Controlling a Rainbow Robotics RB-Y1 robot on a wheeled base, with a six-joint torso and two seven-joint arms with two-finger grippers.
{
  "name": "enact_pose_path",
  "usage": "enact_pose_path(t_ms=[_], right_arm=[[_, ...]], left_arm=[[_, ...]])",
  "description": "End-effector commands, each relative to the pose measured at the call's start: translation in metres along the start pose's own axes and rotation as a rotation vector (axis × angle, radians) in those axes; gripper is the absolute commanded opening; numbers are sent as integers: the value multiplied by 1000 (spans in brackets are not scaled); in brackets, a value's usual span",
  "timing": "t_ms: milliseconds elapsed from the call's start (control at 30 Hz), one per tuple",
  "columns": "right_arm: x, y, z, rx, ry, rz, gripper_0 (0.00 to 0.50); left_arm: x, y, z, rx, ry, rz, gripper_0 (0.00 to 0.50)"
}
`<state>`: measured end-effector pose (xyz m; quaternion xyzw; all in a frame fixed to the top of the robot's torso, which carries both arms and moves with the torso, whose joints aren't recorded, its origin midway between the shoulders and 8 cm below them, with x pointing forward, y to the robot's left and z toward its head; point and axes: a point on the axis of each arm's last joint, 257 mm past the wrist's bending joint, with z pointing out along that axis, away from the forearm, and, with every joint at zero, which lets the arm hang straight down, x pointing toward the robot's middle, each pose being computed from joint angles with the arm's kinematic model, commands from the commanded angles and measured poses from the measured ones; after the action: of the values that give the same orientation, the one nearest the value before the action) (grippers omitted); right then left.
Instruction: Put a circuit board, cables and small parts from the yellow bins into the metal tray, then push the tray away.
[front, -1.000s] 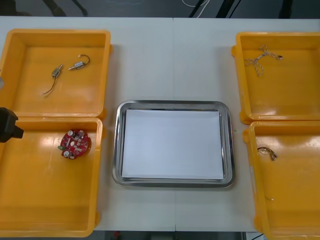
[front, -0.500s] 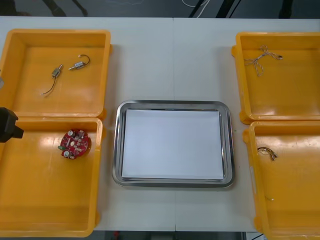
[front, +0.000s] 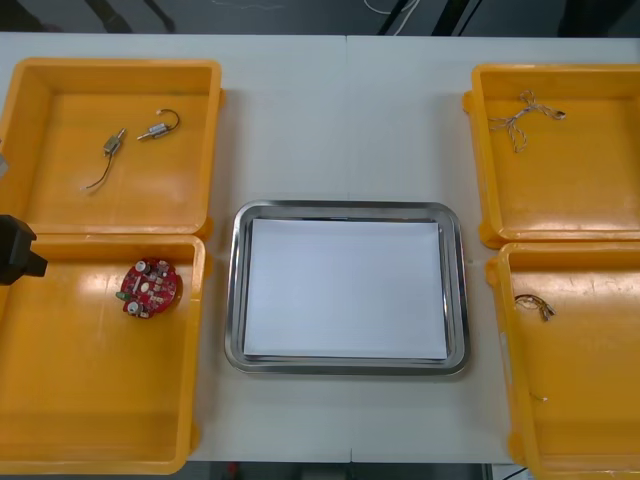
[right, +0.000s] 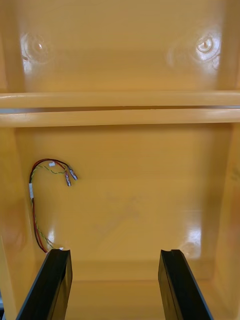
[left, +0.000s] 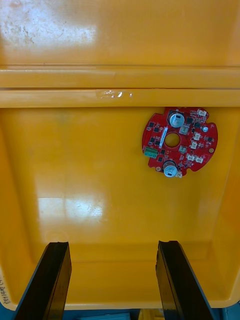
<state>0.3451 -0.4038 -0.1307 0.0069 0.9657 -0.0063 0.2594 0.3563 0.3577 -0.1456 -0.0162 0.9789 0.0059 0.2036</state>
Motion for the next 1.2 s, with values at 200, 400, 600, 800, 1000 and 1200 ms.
enact_pose_path(t_ms=[200, 400, 600, 800, 1000, 1200], right_arm=[[-12, -1, -11, 38, -28, -103, 500], [-12, -1, -11, 38, -28, -103, 500], [-12, -1, -11, 38, -28, -103, 500], [-12, -1, -11, 38, -28, -103, 500], [-12, -1, -11, 38, -28, -103, 500], [-12, -1, -11, 38, -28, -103, 500]], left_arm=[[-3, 7, -8, -23, -27, 61, 500], [-3, 7, -8, -23, -27, 61, 500], [-3, 7, -8, -23, -27, 61, 500], [-3, 7, -8, -23, -27, 61, 500], [-3, 7, -8, -23, -27, 61, 500], [-3, 7, -8, -23, -27, 61, 500]])
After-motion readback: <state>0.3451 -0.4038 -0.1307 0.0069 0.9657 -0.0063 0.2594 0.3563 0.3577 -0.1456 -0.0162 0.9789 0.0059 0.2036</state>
